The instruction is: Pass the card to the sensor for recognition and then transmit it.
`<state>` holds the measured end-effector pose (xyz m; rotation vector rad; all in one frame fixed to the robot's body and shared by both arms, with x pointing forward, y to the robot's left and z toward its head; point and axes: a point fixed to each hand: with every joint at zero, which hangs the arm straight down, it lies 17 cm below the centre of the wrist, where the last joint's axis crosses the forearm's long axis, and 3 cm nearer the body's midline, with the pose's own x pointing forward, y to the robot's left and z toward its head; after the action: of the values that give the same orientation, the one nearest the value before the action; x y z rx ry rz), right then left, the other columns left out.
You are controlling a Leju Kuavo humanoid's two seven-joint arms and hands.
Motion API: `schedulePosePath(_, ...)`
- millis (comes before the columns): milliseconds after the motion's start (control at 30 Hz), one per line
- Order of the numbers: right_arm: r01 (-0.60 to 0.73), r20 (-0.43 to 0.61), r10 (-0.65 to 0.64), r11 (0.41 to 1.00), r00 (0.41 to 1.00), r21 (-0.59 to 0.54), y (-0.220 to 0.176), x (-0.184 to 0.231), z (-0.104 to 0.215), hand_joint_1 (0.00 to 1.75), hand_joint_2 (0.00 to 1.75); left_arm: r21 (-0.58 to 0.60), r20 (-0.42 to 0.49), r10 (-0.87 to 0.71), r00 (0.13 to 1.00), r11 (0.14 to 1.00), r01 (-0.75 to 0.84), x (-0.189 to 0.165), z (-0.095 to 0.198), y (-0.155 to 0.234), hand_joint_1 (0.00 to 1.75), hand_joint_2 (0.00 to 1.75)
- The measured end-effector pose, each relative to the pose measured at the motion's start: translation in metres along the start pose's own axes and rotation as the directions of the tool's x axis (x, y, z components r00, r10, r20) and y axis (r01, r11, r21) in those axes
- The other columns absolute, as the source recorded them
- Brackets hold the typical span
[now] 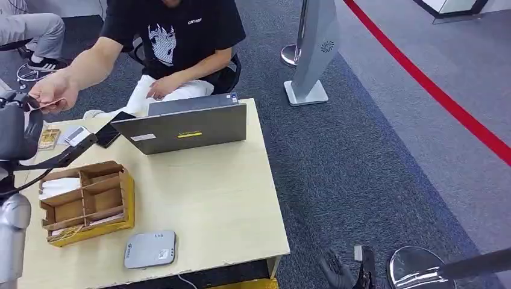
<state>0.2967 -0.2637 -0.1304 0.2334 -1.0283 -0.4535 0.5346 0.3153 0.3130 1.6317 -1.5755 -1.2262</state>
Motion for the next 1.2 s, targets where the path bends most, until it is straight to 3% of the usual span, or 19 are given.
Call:
schedulePosePath(233,0.007,-0.004,-0.007,1.0,1.0,0.005,0.002,-0.001,0.0,0.0,1.75,0.068,0.015,0.036,0.999,0.997,-0.037,0.009,0.007,0.01,0.0,1.75)
schedulePosePath(300,0.018,-0.006,-0.018,1.0,1.0,0.009,0.002,-0.001,0.0,0.0,1.75,0.151,0.026,0.107,0.994,0.982,-0.11,0.018,0.015,0.027,0.0,1.75)
schedulePosePath(400,0.033,-0.012,-0.033,0.999,0.999,0.014,0.002,0.001,0.002,0.0,1.75,0.33,0.023,0.333,0.943,0.887,-0.321,0.025,0.04,0.078,0.0,1.75)
schedulePosePath(467,0.04,-0.016,-0.04,0.999,0.999,0.011,-0.002,0.002,0.004,0.0,1.75,0.451,0.051,0.534,0.844,0.742,-0.497,0.02,0.069,0.113,0.0,1.75)
schedulePosePath(533,0.054,-0.014,-0.054,0.999,0.998,-0.009,-0.012,0.004,0.009,0.0,1.75,0.571,0.082,0.727,0.682,0.526,-0.63,-0.006,0.105,0.136,0.0,1.75)
schedulePosePath(600,0.068,-0.013,-0.069,0.997,0.998,-0.024,-0.021,0.004,0.015,0.0,1.75,0.633,0.096,0.828,0.552,0.377,-0.676,-0.031,0.135,0.136,0.0,1.75)
schedulePosePath(733,0.115,-0.02,-0.116,0.993,0.993,-0.04,-0.033,0.003,0.023,0.0,1.75,0.713,0.014,0.952,0.307,0.206,-0.671,-0.08,0.19,0.1,0.0,1.75)
schedulePosePath(767,0.13,-0.017,-0.131,0.991,0.991,-0.042,-0.035,0.004,0.025,0.0,1.75,0.729,-0.033,0.967,0.251,0.195,-0.656,-0.091,0.208,0.083,0.0,1.75)
schedulePosePath(833,0.144,-0.014,-0.145,0.988,0.989,-0.051,-0.042,0.002,0.03,0.02,1.75,0.717,-0.182,0.965,0.188,0.261,-0.647,-0.106,0.239,0.042,0.07,1.75)
schedulePosePath(867,0.142,-0.014,-0.143,0.989,0.99,-0.053,-0.044,0.002,0.031,1.75,1.75,0.703,-0.248,0.958,0.143,0.279,-0.655,-0.11,0.253,0.02,1.75,1.75)
schedulePosePath(933,0.124,-0.021,-0.125,0.991,0.992,-0.048,-0.045,-0.001,0.034,1.75,1.75,0.681,-0.38,0.925,0.016,0.291,-0.672,-0.114,0.294,-0.037,1.75,1.75)
schedulePosePath(1033,0.097,-0.036,-0.098,0.995,0.995,-0.039,-0.046,-0.005,0.037,1.75,1.75,0.72,-0.526,0.825,-0.207,0.303,-0.624,-0.116,0.381,-0.111,1.75,1.75)
schedulePosePath(1200,0.07,-0.043,-0.071,0.997,0.997,-0.035,-0.047,-0.009,0.039,1.75,1.75,0.797,-0.593,0.627,-0.506,0.368,-0.478,-0.084,0.505,-0.185,1.75,1.75)
